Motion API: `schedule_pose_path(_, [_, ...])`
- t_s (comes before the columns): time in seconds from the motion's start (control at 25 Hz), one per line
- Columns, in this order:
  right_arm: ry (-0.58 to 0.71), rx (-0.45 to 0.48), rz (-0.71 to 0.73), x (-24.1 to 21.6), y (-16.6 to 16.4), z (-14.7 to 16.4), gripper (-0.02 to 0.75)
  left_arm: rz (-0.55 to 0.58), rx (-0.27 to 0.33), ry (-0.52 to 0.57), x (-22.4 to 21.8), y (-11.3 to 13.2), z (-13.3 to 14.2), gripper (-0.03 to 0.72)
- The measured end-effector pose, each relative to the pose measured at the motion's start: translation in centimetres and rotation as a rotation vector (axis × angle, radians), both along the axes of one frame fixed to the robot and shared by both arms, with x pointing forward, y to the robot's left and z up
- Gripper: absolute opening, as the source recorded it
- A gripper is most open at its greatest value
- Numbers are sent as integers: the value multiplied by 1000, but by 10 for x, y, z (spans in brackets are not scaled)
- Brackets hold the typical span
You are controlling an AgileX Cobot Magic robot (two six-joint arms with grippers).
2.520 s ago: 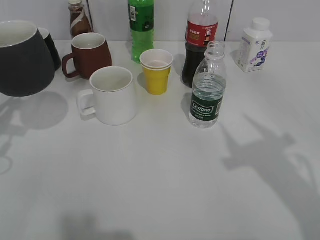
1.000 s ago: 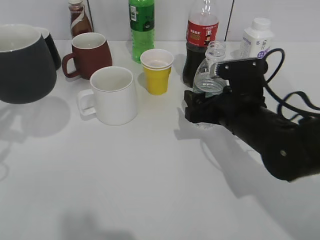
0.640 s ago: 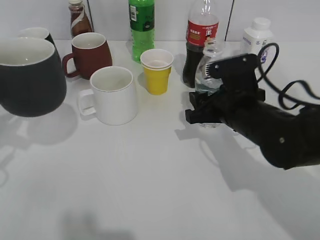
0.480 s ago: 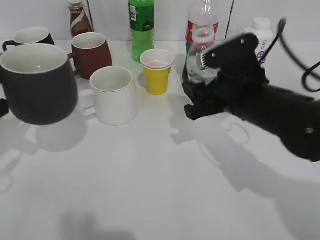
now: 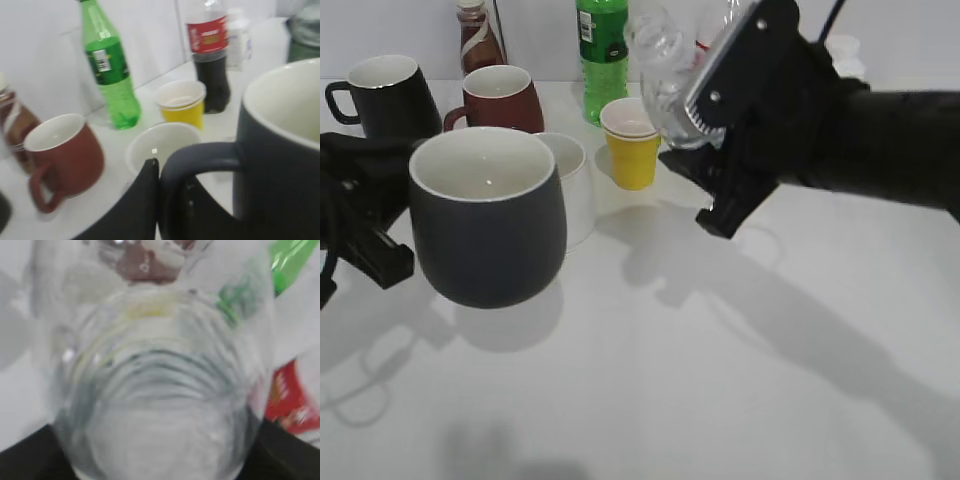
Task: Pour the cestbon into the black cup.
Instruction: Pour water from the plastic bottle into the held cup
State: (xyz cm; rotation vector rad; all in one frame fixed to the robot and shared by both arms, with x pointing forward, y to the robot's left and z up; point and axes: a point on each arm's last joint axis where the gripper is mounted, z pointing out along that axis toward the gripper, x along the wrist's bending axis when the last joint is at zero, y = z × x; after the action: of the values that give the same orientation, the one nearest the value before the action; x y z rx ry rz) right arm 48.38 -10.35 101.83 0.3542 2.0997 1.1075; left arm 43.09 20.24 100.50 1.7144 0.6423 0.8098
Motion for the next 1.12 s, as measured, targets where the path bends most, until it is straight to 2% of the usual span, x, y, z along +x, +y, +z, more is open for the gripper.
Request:
schedule_pose_path(0.16, [-102, -60, 76, 2, 11, 17, 462, -16, 12, 43, 1, -6, -8, 44])
schedule_pose_path(0.28, [-162, -143, 141, 0, 20, 24, 462, -15, 21, 71, 4, -7, -15, 44])
schedule_pose_path(0.76, [-320, -427, 315, 4, 39, 6, 462, -87, 53, 79, 3, -28, -8, 43])
schedule_pose_path(1.12, [-428, -534, 377, 4, 39, 7, 462, -106, 80, 73, 2, -28, -10, 43])
